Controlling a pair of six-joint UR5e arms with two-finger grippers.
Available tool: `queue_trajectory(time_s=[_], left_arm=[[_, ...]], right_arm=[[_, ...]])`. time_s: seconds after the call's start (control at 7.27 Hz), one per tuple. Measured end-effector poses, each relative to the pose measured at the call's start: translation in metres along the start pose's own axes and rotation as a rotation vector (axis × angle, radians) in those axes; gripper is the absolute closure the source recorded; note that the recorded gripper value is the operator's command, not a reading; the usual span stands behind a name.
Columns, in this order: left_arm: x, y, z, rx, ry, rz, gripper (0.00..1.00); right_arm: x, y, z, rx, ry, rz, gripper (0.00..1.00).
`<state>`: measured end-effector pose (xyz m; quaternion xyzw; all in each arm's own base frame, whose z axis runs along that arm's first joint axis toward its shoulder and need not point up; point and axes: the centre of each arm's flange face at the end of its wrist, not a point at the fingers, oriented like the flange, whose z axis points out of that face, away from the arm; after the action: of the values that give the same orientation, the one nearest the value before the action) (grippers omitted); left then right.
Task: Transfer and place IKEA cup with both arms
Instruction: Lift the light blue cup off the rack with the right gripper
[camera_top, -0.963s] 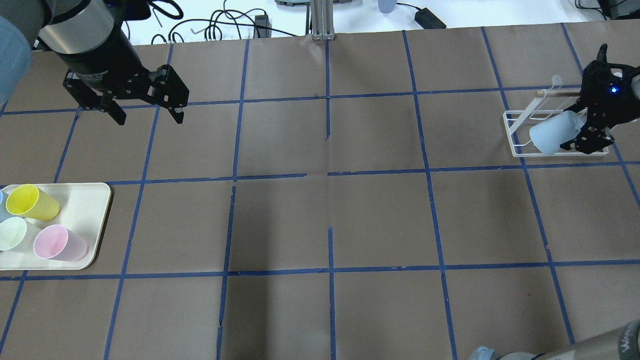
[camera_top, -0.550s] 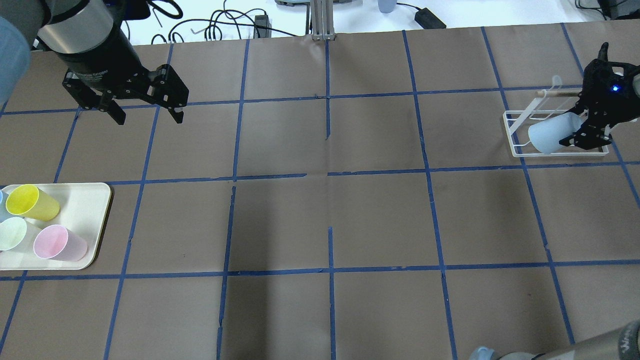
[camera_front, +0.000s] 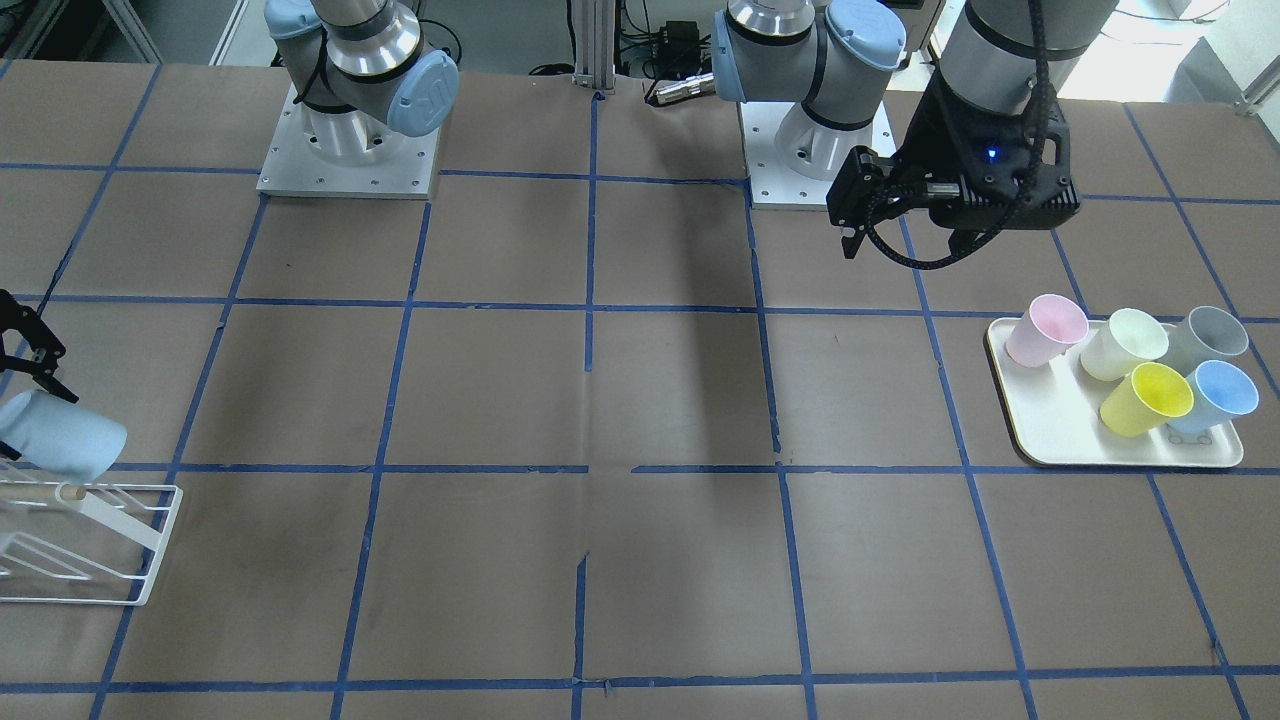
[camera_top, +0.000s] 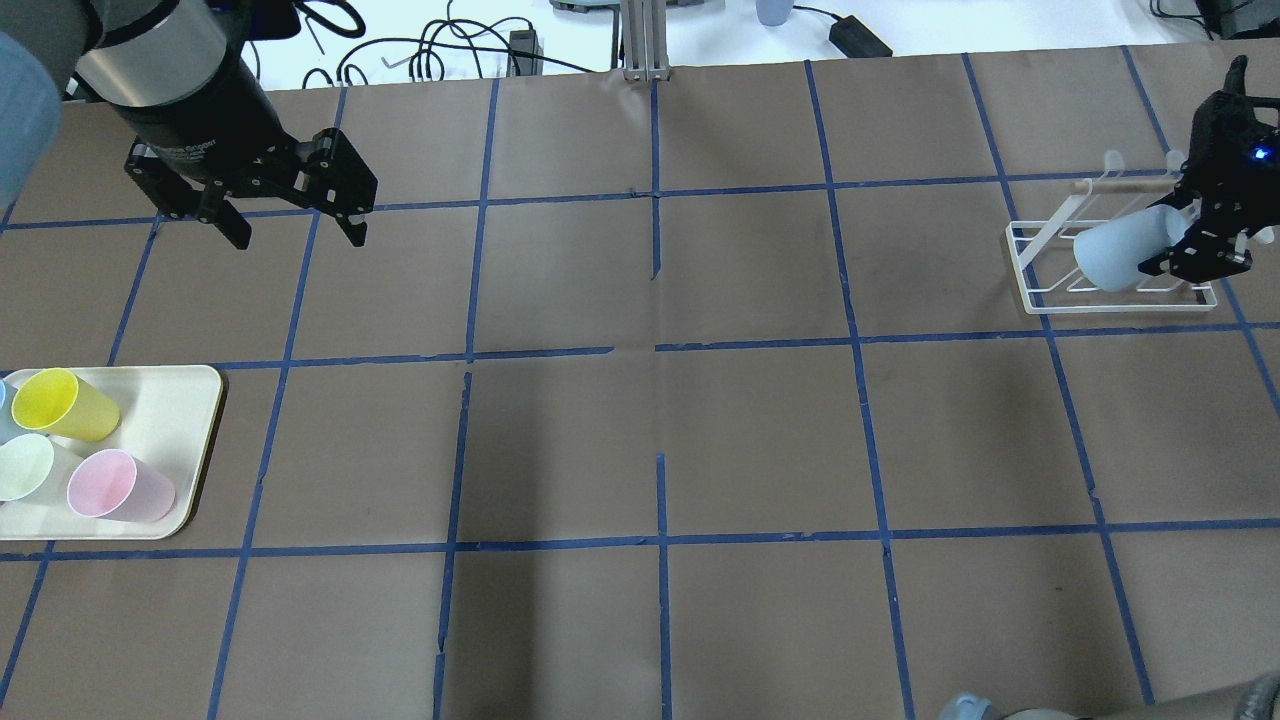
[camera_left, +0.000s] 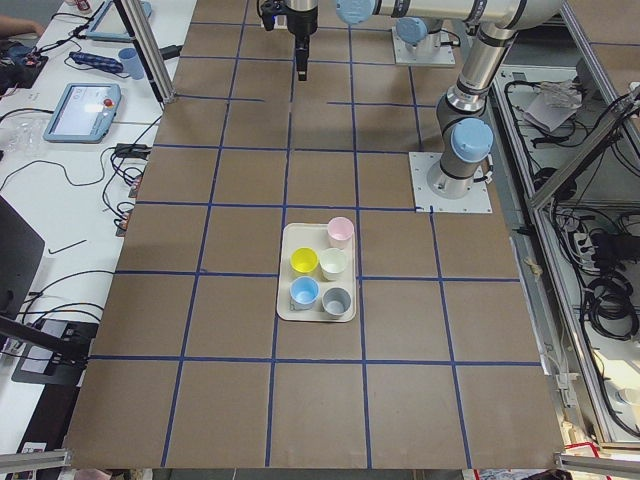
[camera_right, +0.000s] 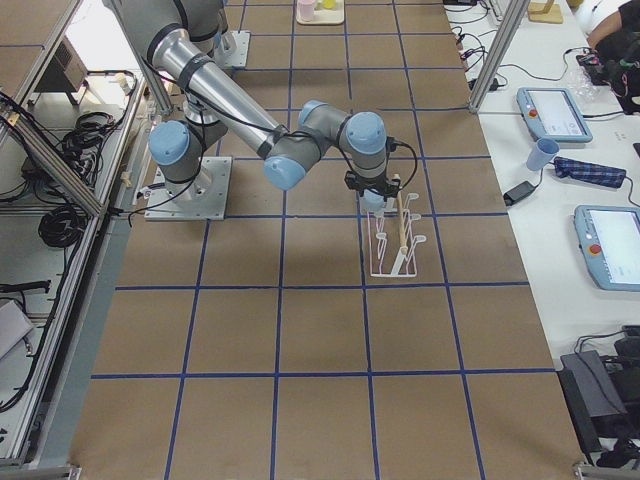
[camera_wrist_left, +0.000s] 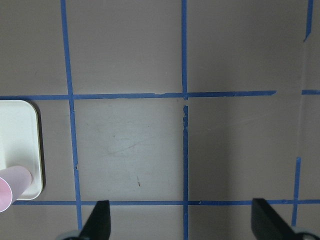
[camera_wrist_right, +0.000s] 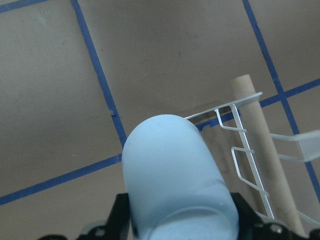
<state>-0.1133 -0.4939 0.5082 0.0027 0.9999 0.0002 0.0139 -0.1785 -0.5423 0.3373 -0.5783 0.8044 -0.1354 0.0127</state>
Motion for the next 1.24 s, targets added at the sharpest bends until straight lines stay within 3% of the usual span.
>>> queue_trajectory(time_s=[0.41, 0.69, 0.96, 1.24], left_arm=[[0.000, -0.002, 0.000, 0.001, 0.001, -0.002, 0.00], [0.000, -0.003, -0.001, 0.003, 0.002, -0.003, 0.00], [0.002, 0.001, -0.001, 0.002, 0.040, -0.003, 0.00], [0.000, 0.005, 0.006, -0.008, 0.155, -0.008, 0.00]], right_arm=[[0.002, -0.016, -0.062, -0.007, -0.019, 0.015, 0.56], [-0.007, -0.034, -0.100, 0.030, -0.047, 0.024, 0.56], [-0.021, -0.061, -0.113, 0.186, -0.081, 0.053, 0.56], [-0.039, -0.115, -0.113, 0.378, -0.146, 0.049, 0.56]])
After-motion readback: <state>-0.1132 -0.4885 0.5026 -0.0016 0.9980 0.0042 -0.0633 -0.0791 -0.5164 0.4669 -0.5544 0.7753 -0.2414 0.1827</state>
